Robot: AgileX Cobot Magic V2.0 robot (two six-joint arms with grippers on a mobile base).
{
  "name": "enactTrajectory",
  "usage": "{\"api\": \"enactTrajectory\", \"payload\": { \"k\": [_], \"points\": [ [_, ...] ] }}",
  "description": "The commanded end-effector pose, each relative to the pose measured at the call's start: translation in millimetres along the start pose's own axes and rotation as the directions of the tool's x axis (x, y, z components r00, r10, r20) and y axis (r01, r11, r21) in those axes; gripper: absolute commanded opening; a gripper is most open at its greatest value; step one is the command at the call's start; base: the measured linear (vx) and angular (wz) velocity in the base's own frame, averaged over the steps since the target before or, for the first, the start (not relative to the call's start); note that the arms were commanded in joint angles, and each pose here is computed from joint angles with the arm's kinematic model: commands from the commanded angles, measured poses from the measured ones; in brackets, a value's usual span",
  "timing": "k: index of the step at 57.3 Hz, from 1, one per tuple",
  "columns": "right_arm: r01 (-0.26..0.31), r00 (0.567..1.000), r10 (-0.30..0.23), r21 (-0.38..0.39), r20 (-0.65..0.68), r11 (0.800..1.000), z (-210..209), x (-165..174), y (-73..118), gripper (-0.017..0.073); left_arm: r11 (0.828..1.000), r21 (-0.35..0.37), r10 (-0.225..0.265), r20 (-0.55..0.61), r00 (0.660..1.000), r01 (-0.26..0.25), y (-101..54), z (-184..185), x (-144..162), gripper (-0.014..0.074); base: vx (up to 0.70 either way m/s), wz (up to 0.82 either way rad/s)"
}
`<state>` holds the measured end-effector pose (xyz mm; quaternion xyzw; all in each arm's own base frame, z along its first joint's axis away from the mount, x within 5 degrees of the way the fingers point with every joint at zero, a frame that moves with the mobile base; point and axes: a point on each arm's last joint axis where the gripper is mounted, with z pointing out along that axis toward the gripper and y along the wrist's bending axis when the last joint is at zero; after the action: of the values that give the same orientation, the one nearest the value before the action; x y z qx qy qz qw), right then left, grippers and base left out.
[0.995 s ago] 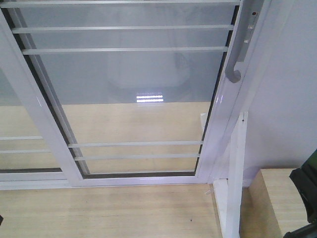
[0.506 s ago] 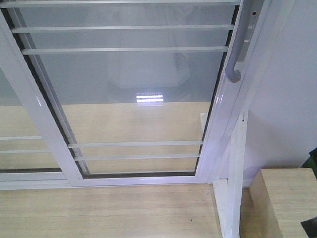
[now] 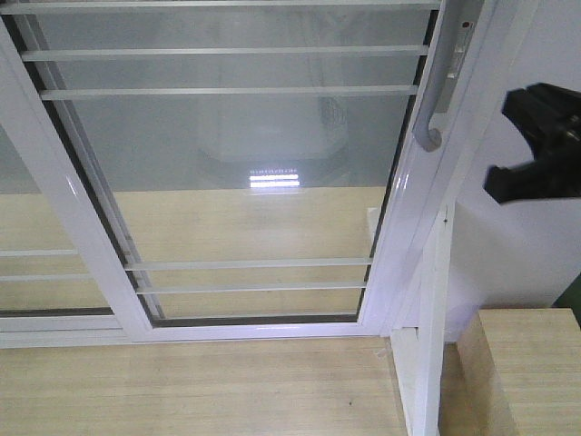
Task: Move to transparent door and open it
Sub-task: 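Raise the right gripper toward the grey vertical door handle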
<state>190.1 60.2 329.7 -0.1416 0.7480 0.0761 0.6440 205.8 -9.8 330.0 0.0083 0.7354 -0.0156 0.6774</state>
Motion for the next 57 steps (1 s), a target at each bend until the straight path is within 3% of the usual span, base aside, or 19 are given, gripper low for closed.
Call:
{"api": "enactTrajectory", "payload": {
  "k": [1, 10, 22, 38, 43, 48, 57],
  "points": [
    [0.016, 0.993, -0.021, 0.047, 0.117, 0.999, 30.5, -24.0, -8.2, -0.0001, 0.999, -0.015, -0.029, 0.116, 0.993, 0.031, 0.7, 20.4, -17.9, -0.0006, 0.00, 0.00],
    [-0.035, 0.989, 0.018, 0.112, 0.150, 0.993, 72.2, -22.2, -23.9, -0.0001, 0.997, -0.024, -0.071, 0.136, 0.988, 0.075, 1.6, 40.2, -10.4, -0.0006, 0.00, 0.00],
    [-0.018, 0.991, 0.000, 0.131, 0.135, 0.991, 97.9, -7.2, -28.4, -0.0001, 0.997, -0.027, -0.069, 0.128, 0.989, 0.073, 1.7, 46.5, -5.6, -0.0006, 0.00, 0.00],
    [-0.005, 0.990, -0.014, 0.136, 0.140, 0.991, 100.7, -4.7, -28.7, 0.0008, 0.997, -0.027, -0.074, 0.147, 0.986, 0.078, 2.0, 46.2, -7.1, 0.0003, 0.00, 0.00],
    [0.001, 0.990, -0.020, 0.136, 0.138, 0.991, 100.7, -4.6, -28.7, 0.0033, 0.998, -0.020, -0.050, 0.135, 0.990, 0.053, 0.9, 46.4, -6.1, 0.0032, 0.00, 0.00],
    [0.001, 0.990, -0.020, 0.136, 0.138, 0.991, 100.7, -4.6, -28.7, 0.0076, 1.000, -0.003, 0.004, 0.127, 0.992, -0.004, -1.3, 46.5, -5.5, 0.0084, 0.00, 0.00],
    [0.002, 0.990, -0.021, 0.136, 0.136, 0.991, 100.7, -4.5, -28.6, 0.0230, 0.994, 0.027, 0.101, 0.127, 0.987, -0.106, -5.2, 46.5, -5.2, 0.0256, 0.00, 0.00]
  ]
}}
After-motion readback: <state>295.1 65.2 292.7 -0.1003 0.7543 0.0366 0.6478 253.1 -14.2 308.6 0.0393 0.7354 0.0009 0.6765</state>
